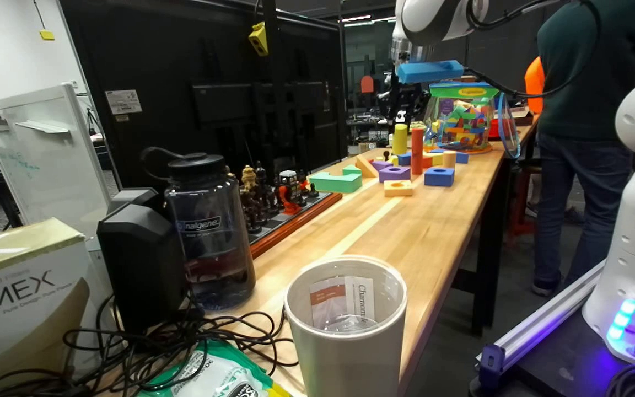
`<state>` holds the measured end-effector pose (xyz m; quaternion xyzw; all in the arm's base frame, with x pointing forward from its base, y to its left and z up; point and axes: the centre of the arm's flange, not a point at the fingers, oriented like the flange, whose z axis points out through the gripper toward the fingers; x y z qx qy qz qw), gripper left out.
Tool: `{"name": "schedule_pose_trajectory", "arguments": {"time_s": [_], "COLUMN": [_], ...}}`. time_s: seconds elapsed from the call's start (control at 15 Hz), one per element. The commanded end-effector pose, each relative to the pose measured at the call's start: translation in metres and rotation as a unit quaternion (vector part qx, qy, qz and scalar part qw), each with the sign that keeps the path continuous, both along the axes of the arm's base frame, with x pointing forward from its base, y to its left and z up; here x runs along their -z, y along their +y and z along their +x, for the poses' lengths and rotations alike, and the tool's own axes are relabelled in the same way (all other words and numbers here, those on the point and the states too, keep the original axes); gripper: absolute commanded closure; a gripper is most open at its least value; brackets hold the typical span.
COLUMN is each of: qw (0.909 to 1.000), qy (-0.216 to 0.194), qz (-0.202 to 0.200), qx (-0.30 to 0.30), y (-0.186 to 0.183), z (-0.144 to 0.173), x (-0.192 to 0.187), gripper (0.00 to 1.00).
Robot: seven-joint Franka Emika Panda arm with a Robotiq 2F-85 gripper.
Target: Put the yellow cylindrical block in the middle of the square object
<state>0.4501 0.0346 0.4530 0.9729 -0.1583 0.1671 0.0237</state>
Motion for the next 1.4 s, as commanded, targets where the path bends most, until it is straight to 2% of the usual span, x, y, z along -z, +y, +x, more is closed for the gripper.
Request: {"name": "schedule_pose_trajectory", "arguments": {"time_s": [0.0, 0.33, 0.87, 1.33], "qw": [0.9988, 0.9945, 0.9890, 0.9863], "qy": [0.011, 0.044, 0.094, 0.107], "qz": [0.025, 0.047, 0.052, 0.056], "qx": [-0.041, -0.082, -0.101, -0.113], "y": [0.001, -0.002, -0.017, -0.018], "z": [0.014, 0.018, 0.015, 0.022], "x": [0.004, 0.015, 0.037, 0.056], "gripper": [0.84, 0.84, 0.84, 0.84]}}
